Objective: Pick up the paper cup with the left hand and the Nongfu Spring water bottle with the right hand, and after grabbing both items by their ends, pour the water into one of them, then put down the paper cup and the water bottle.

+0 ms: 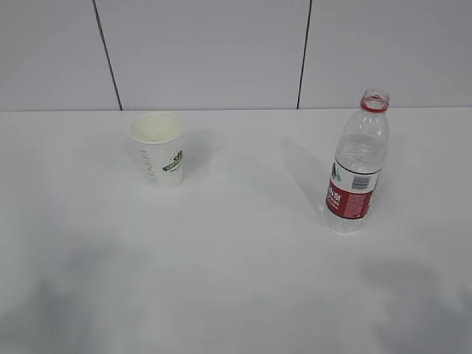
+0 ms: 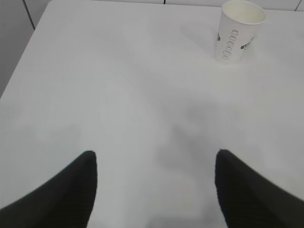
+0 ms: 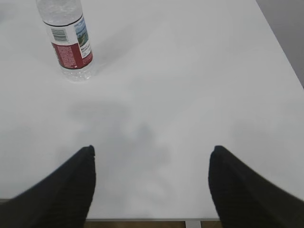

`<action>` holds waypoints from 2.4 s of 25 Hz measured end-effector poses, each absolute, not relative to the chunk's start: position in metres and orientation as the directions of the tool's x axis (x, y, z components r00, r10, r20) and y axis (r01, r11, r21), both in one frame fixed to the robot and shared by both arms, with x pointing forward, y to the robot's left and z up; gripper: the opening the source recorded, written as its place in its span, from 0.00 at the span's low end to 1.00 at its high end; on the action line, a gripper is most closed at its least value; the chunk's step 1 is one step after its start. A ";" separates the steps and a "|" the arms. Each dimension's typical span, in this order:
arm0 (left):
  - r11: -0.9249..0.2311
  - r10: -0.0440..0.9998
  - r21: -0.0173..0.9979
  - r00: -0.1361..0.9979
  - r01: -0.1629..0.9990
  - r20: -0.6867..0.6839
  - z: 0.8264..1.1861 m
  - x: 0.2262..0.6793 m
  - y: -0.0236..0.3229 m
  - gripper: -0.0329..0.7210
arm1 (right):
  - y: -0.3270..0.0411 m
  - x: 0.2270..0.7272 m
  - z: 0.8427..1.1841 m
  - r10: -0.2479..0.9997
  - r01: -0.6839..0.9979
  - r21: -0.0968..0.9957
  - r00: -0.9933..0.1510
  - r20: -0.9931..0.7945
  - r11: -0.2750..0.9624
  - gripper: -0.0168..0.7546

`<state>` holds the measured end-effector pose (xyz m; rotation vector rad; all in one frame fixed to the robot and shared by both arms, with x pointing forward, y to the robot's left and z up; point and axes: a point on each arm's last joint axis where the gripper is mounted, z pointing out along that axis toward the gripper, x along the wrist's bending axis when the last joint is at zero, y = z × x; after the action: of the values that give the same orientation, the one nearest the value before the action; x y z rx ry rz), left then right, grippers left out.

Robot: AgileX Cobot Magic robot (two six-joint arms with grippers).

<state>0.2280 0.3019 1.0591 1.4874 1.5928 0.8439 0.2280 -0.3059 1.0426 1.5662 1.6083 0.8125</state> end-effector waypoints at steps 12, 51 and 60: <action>0.093 0.995 0.875 -0.007 0.474 -0.102 1.059 0.228 0.302 0.80 | -0.306 0.228 1.043 0.997 0.529 0.846 0.015 -0.075 0.056 0.74; 0.093 0.995 0.875 -0.007 0.474 -0.102 1.059 0.228 0.302 0.80 | -0.306 0.228 1.043 0.997 0.529 0.846 0.015 -0.075 0.056 0.75; 0.095 0.994 0.875 -0.004 0.475 -0.106 1.059 0.228 0.302 0.80 | -0.306 0.228 1.043 0.997 0.529 0.846 0.015 -0.075 0.056 0.74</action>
<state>0.2280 0.3015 1.0591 1.4870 1.5909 0.8384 0.2281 -0.3059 1.0428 1.5649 1.6072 0.8137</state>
